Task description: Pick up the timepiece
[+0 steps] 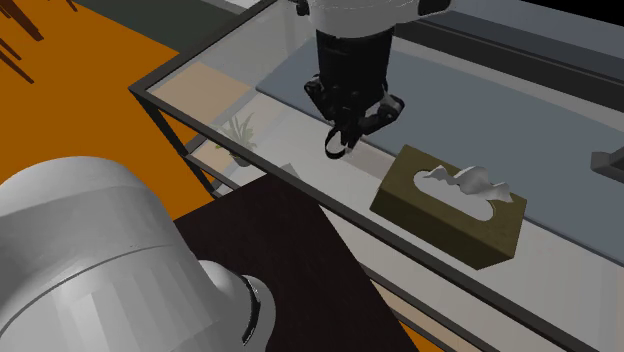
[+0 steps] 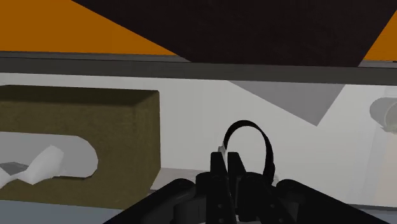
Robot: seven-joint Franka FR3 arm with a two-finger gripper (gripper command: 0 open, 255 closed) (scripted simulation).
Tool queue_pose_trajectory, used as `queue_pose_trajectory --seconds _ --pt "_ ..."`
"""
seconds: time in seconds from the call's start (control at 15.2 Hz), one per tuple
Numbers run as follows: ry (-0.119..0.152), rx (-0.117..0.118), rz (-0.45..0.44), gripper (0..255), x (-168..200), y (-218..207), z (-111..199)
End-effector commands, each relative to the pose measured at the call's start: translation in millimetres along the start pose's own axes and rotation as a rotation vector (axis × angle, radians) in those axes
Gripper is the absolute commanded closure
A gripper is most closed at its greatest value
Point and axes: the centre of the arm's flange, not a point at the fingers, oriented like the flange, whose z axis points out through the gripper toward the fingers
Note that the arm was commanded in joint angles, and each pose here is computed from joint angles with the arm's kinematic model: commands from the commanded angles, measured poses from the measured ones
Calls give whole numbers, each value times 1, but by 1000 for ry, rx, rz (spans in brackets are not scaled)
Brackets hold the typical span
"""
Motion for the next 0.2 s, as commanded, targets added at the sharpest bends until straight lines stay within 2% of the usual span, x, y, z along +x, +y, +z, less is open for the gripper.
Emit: queue_pose_trajectory --seconds 0.0,0.13 --pt "-1 0 0 255 1 0 -11" --pt "-1 0 0 255 1 0 -12"
